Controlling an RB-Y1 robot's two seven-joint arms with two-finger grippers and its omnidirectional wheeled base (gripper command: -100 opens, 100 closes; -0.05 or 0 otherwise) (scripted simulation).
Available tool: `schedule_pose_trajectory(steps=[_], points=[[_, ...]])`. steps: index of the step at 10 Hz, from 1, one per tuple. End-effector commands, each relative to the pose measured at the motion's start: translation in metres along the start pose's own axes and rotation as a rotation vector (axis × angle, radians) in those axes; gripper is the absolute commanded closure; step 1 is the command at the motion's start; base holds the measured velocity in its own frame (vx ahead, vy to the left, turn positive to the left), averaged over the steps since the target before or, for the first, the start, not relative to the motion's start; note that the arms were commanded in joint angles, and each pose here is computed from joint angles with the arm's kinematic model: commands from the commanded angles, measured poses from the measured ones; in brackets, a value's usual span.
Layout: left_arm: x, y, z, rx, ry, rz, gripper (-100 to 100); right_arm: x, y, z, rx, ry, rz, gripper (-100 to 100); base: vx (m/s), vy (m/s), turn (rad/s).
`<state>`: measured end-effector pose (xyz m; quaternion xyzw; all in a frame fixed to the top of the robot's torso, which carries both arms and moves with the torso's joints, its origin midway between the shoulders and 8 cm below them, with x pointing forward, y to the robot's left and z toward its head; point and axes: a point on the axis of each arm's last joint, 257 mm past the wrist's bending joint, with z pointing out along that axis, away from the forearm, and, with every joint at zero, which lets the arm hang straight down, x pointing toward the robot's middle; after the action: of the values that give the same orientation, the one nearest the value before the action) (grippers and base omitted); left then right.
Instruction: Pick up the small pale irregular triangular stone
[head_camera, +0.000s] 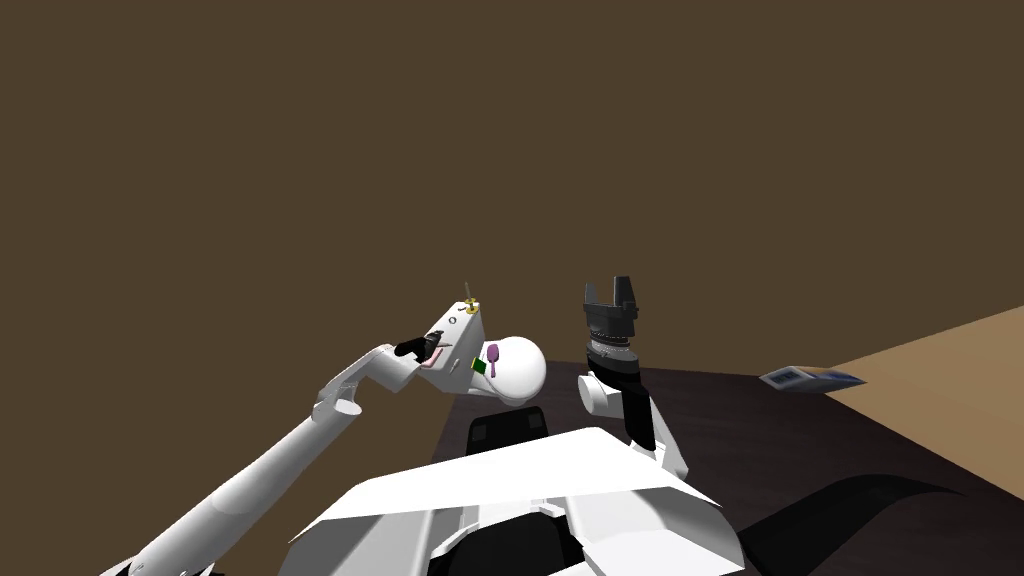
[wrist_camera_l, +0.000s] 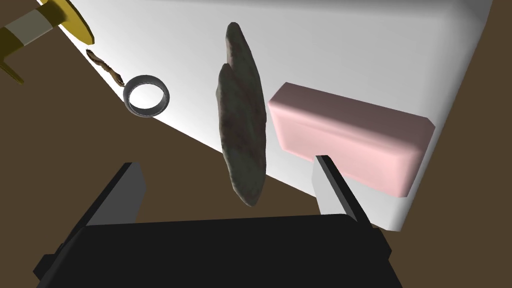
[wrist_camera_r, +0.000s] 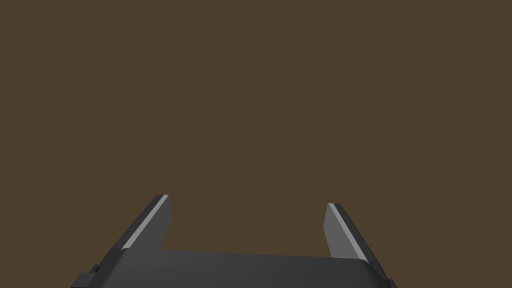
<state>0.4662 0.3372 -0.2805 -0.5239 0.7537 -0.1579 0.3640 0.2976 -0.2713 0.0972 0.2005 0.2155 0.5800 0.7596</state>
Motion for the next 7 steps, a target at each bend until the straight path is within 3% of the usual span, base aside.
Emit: schedule_pose_trajectory(steps=[1, 7], points=[[-0.002, 0.005, -0.002, -0.006, -0.011, -0.004, -100, 0.000, 0.000, 0.000, 0.000, 0.000, 0.000, 0, 0.002, 0.018, -0.104], [-0.006, 0.020, -0.006, -0.023, -0.038, -0.034, -100, 0.000, 0.000, 0.000, 0.000, 0.000, 0.000, 0, 0.006, 0.021, -0.075]])
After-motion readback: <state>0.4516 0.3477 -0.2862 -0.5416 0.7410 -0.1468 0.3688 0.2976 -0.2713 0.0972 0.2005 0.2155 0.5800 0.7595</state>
